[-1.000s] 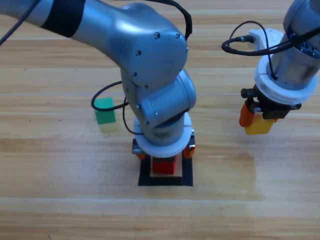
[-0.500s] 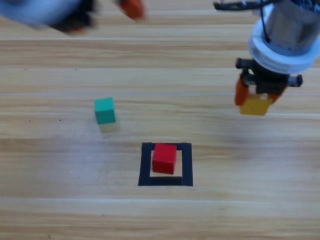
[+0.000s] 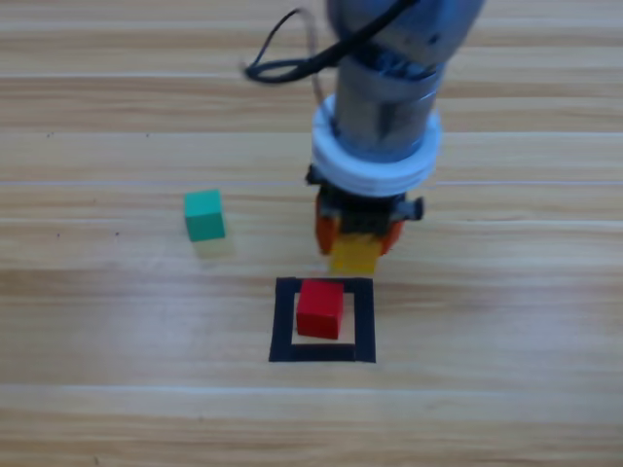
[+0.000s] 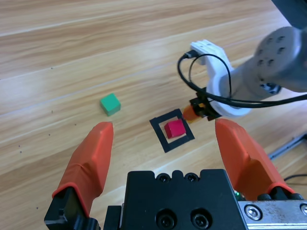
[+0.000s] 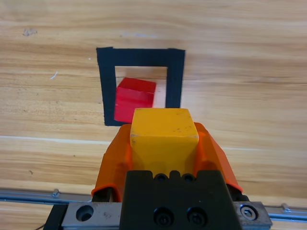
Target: Stack the blocks in the rectangular block: red at the bottom, yellow in the middle, green on top
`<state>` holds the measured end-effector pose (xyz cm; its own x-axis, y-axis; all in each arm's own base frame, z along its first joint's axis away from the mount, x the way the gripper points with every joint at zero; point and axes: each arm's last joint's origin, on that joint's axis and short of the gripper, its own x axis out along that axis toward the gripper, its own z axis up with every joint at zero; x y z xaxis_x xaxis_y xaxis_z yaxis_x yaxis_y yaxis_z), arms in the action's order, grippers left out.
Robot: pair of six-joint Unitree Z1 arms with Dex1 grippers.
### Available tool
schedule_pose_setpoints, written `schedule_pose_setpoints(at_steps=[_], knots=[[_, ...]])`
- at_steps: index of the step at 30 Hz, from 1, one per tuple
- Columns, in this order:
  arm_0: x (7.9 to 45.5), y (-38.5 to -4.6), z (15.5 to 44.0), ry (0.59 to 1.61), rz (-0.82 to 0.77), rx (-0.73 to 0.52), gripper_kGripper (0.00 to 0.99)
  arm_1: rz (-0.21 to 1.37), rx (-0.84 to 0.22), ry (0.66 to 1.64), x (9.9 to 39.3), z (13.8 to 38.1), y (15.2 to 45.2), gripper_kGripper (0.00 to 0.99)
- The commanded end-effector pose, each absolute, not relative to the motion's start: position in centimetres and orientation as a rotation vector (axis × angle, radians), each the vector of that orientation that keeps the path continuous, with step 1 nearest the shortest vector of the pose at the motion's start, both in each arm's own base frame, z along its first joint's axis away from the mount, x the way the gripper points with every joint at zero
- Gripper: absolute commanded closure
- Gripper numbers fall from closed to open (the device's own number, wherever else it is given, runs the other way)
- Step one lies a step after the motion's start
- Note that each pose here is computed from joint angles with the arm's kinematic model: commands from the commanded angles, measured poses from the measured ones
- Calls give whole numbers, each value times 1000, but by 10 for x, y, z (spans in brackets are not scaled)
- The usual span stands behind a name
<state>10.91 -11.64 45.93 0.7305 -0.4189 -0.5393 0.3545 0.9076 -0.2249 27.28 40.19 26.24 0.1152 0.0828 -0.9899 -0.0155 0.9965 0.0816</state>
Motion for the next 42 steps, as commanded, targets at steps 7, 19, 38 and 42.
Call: schedule_pose_setpoints(at_steps=[7,19,38,42], knots=[[121,-130,439,730,-394,-48,80,4,52,1556,271,194,443,878],[131,-142,430,775,-376,-50,79,-87,110,1550,274,182,446,878],[137,-144,427,788,-338,-87,77,-100,80,1529,275,186,445,876],[140,-147,425,794,-332,-85,79,-90,78,1528,275,187,446,574]])
